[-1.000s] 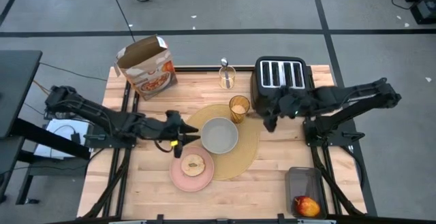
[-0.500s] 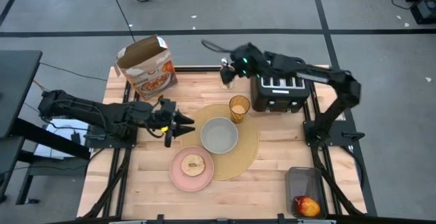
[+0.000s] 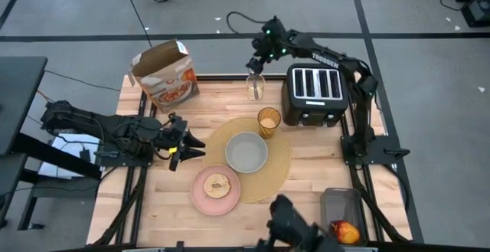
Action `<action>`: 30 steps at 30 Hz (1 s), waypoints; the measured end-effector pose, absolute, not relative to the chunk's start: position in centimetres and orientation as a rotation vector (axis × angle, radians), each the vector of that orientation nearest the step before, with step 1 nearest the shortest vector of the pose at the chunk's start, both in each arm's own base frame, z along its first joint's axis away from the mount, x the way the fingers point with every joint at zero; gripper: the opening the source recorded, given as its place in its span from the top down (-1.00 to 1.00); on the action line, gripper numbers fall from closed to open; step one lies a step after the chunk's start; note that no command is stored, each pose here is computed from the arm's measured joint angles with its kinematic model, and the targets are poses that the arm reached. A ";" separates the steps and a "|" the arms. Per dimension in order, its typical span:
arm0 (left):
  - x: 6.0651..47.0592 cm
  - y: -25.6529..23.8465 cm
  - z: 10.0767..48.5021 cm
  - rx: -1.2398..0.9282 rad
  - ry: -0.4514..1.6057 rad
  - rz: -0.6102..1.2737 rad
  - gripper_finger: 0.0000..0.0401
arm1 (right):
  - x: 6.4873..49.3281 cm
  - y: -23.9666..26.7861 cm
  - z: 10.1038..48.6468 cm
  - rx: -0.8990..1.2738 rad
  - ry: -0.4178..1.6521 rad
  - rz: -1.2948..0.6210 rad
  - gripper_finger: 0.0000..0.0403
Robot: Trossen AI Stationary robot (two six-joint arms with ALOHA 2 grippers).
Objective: Arrange a breakfast setting
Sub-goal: Put the violet spoon on the right of the gray bowl
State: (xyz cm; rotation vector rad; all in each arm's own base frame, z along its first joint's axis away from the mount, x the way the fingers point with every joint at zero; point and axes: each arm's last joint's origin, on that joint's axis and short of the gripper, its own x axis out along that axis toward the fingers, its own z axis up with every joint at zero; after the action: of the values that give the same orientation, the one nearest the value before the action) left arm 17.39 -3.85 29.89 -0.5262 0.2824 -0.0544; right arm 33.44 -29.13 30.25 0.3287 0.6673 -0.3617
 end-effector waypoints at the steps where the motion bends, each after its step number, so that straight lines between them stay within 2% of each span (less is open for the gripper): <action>1: 17.4 -3.8 29.9 -0.534 0.284 -0.053 0.18 | 33.0 -29.8 29.8 0.317 0.678 -0.344 -0.73; 6: 17.4 -3.8 29.8 -0.539 0.289 -0.040 0.18 | 32.0 -32.1 28.2 0.267 0.676 -0.256 -0.73; 15: 17.5 -3.2 29.9 -0.548 0.245 0.053 0.18 | 32.9 -33.7 23.3 0.370 0.695 -0.138 -0.73; 22: 17.6 -2.4 30.0 -0.570 0.225 0.102 0.18 | 32.9 -33.8 22.5 0.411 0.687 -0.074 -0.71; 25: 17.7 -2.2 30.0 -0.572 0.221 0.110 0.18 | 32.9 -33.6 22.4 0.422 0.688 -0.056 -0.61; 30: 17.7 -2.2 30.0 -0.571 0.220 0.113 0.18 | 33.3 -33.3 22.4 0.412 0.697 -0.058 -0.28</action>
State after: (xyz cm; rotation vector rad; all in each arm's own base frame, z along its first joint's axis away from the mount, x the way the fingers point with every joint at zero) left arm 17.67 -2.23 30.01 -0.5706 0.2201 0.1134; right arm 33.31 -33.26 22.41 0.4116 0.6972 -0.0575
